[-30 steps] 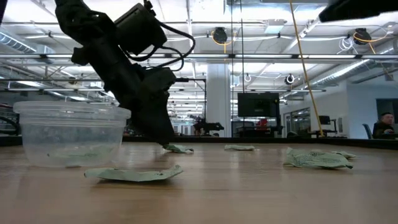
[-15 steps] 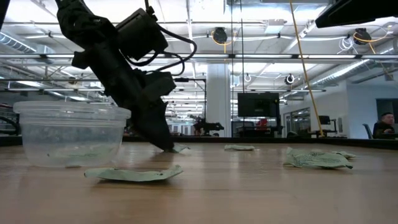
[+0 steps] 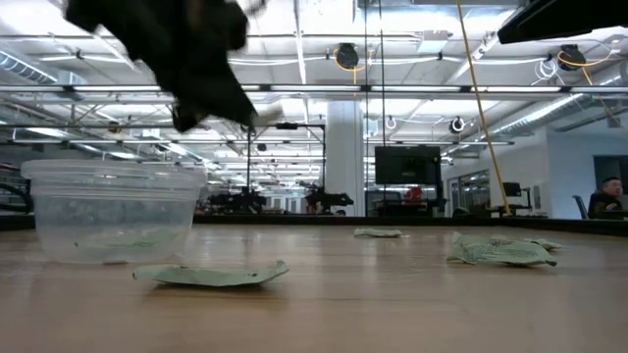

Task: Pick and place items into bin
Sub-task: Put the truvia packet into the top transparent bin

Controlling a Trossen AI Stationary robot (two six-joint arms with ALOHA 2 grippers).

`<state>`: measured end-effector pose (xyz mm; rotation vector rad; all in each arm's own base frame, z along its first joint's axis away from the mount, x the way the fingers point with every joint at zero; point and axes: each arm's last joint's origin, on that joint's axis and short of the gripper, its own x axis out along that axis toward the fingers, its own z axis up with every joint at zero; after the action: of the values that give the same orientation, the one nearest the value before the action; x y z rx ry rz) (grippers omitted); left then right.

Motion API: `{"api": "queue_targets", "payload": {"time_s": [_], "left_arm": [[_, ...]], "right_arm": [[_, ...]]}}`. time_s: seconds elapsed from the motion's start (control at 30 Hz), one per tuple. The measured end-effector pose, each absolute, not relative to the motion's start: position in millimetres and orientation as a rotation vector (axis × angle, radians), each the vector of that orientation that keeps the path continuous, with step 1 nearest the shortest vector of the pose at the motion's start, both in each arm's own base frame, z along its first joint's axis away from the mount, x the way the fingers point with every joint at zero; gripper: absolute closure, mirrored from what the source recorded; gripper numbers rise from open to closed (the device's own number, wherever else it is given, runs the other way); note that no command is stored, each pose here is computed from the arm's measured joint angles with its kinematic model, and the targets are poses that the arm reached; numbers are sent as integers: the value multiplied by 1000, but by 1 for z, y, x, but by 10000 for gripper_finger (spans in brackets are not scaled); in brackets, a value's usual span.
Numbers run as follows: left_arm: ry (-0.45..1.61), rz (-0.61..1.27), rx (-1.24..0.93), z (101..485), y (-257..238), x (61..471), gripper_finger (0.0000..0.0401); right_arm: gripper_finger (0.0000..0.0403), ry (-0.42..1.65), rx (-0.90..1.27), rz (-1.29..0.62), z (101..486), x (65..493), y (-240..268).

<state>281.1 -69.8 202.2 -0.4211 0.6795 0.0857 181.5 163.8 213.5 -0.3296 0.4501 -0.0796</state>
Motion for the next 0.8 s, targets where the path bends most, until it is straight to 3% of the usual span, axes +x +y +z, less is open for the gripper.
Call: {"api": "queue_targets", "payload": {"time_s": [0.13,0.3,0.57,0.7,0.8], "left_arm": [[736,38,-346,214,-103,251,389],[811,110,-306,201,-139,224,395],[900,265,-331,162,-152,226,389],[972,260,-358,150,-153,230,390],[974,252,-368,148,-154,232,370]], "right_arm": [[293,450,-332,-79,213,182,164],[293,450,-331,-79,214,182,164],[293,451,-328,-77,213,182,164],[293,451,-335,-75,213,182,164],[293,452,-348,-72,213,182,164]]}}
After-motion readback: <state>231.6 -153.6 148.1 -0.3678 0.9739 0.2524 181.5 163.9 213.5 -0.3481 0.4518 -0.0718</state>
